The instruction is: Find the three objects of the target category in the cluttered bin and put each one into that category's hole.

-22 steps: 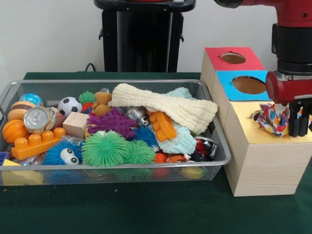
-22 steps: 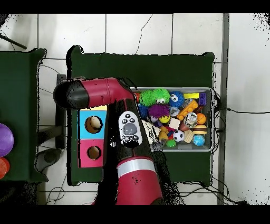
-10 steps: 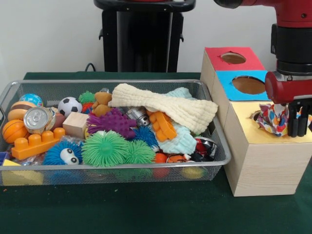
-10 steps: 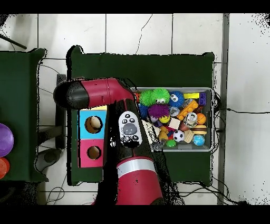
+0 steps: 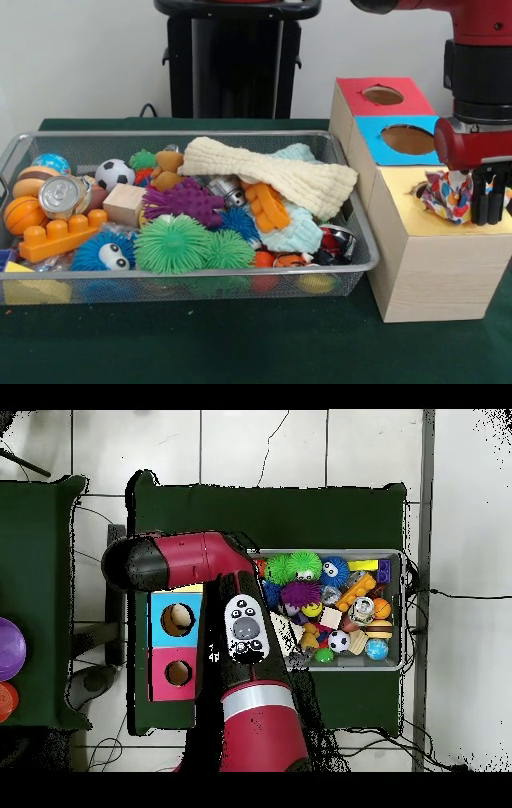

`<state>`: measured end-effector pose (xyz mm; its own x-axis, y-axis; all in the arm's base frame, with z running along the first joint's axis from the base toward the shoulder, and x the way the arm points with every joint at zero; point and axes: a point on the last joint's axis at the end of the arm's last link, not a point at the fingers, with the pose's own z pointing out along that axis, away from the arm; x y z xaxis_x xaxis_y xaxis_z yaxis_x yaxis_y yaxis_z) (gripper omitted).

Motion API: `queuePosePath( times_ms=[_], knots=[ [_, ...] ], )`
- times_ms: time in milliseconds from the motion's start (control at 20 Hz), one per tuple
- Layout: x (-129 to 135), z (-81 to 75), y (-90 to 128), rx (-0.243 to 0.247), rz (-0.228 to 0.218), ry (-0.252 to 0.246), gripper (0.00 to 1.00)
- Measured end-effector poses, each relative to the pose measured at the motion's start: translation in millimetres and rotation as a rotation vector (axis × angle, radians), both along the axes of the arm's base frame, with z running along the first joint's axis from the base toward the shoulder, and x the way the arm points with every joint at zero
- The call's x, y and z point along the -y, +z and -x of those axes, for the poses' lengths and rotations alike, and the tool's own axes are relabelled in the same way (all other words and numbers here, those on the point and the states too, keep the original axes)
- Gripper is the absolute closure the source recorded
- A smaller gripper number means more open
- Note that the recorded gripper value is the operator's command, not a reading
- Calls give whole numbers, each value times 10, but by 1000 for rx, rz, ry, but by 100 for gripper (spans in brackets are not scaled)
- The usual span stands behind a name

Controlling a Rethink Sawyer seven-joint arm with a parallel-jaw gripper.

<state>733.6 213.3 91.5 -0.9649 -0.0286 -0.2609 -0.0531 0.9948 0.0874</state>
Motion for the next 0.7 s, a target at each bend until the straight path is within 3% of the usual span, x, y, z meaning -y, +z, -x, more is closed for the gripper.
queuePosePath(
  times_ms=[700],
  knots=[
    [0,19,-14,0,7,8,100]
  ],
)
